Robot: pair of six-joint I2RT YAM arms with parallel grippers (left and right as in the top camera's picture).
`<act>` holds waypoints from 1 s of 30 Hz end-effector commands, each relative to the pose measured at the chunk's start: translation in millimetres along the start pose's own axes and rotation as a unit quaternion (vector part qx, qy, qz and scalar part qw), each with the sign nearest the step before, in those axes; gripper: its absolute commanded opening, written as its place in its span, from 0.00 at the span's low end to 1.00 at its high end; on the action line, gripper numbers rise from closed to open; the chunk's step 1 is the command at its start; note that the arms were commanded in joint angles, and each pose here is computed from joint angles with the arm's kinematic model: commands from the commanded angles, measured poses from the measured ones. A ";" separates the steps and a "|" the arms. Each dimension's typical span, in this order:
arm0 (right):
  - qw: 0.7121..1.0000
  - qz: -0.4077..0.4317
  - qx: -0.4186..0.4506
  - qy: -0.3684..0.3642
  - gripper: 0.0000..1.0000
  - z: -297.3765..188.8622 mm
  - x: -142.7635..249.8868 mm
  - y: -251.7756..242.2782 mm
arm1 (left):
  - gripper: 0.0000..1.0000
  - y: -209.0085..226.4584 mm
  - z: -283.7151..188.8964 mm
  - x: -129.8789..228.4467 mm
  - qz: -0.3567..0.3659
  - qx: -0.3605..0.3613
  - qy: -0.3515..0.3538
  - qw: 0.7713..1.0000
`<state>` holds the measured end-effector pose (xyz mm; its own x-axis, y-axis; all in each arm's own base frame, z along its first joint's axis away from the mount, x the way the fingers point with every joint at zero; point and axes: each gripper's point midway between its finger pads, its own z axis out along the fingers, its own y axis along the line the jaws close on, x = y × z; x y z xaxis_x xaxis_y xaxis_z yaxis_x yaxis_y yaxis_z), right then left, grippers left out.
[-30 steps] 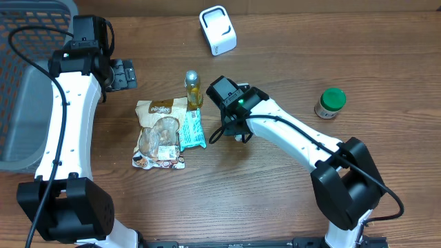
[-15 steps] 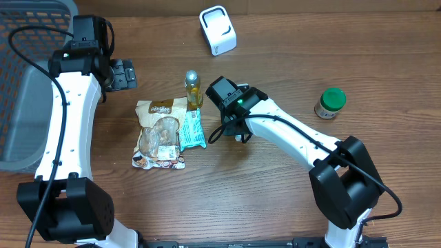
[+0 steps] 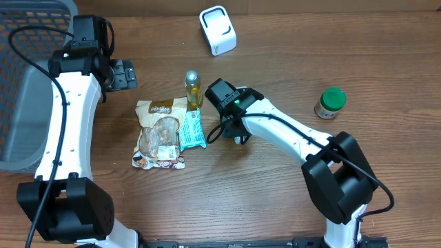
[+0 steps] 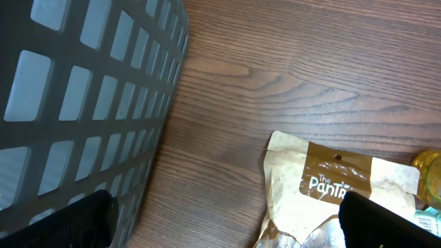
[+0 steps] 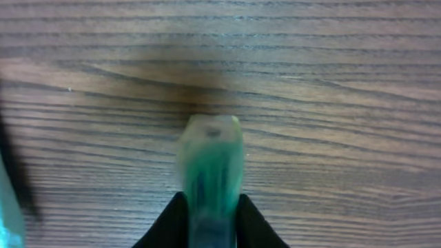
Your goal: Scan the item barcode
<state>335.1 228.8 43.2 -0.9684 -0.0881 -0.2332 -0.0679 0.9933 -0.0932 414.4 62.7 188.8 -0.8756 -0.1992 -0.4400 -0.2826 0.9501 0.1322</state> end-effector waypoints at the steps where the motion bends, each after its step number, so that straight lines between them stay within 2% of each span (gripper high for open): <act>1: 1.000 0.001 0.002 0.003 0.29 4.7 2.0 0.6 | 1.00 4.7 -9.0 -8.5 -0.001 0.001 -0.016 1.000; 4: 1.000 0.001 0.000 0.002 0.46 4.7 1.2 1.1 | 1.00 4.9 -9.0 -8.5 -0.001 0.001 -0.016 1.000; 9: 1.000 0.002 -0.002 -0.002 0.60 4.7 -0.3 2.1 | 1.00 4.9 -9.0 -8.5 -0.001 0.001 -0.016 1.000; 20: 0.997 0.026 -0.002 -0.068 0.59 4.2 -34.5 0.0 | 1.00 4.9 -9.0 -8.5 -0.001 0.001 -0.016 1.000; 26: 0.993 0.098 -0.003 -0.072 0.56 9.9 -52.6 -26.1 | 0.99 4.9 -9.0 -8.5 -0.001 0.001 -0.016 1.000; 30: 0.991 0.122 -0.030 -0.043 0.46 14.5 -51.8 -33.6 | 1.00 4.9 -9.0 -8.5 -0.001 0.001 -0.016 1.000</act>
<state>392.4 204.1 52.3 -0.9246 0.0977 -0.3682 0.1069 0.9943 -0.0046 414.4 62.7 188.6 -0.8758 -0.1992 -0.4396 -0.2825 0.9501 0.1323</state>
